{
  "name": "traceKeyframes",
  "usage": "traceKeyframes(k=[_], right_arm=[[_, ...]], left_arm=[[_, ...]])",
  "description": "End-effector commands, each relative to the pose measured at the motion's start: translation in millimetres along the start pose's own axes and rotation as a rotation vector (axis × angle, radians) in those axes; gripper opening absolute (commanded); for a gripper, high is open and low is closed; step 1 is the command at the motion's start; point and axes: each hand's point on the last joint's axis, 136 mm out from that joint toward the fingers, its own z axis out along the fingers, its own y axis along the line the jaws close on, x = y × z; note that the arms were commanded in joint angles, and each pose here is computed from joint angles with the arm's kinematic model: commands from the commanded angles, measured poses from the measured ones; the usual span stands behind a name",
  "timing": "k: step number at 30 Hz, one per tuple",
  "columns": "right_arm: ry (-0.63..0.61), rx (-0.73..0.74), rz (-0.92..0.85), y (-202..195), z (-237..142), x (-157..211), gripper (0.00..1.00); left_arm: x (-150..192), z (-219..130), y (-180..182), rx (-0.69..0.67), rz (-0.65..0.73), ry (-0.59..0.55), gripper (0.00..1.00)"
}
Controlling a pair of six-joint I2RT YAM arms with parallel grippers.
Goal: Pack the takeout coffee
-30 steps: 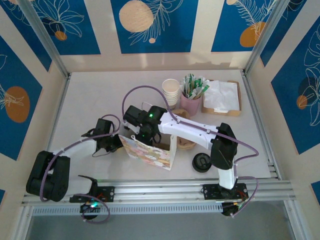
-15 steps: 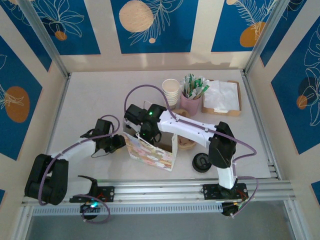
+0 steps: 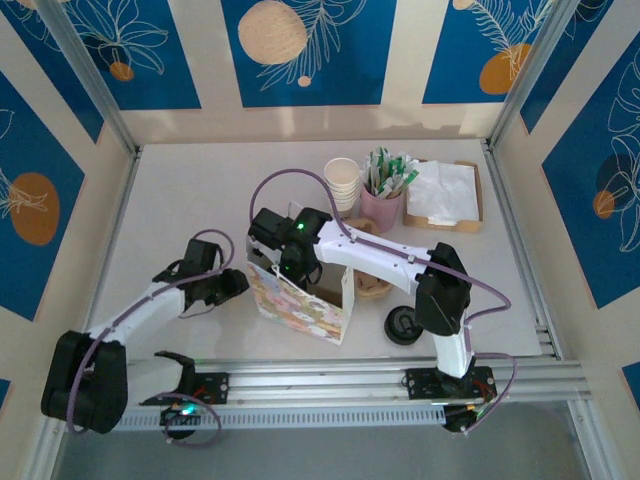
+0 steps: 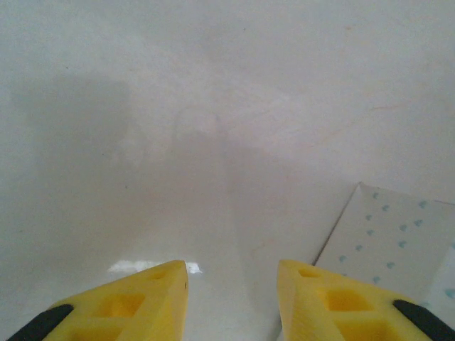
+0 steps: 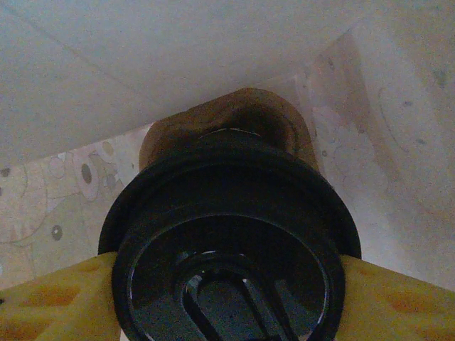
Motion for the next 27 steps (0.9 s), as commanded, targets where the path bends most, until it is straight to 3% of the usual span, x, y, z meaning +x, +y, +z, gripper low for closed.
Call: traceKeyframes(k=[1, 8, 14, 20, 27], right_arm=[[0.167, -0.005, 0.050, -1, 23, 35, 0.51], [0.181, 0.007, 0.063, -1, 26, 39, 0.51], [0.144, 0.036, 0.077, -3, 19, 31, 0.51], [0.052, 0.081, 0.113, -10, 2, 9, 0.51], [-0.018, 0.115, 0.175, -15, -13, -6, 0.51]], left_arm=[[1, -16, 2, -0.020, 0.001, -0.019, 0.38], [22, -38, 9, -0.006, 0.000, -0.020, 0.36], [49, -50, 2, 0.106, -0.032, 0.030, 0.33], [73, -47, -11, 0.227, -0.048, 0.073, 0.33], [90, -28, -35, 0.261, 0.010, 0.110, 0.35]])
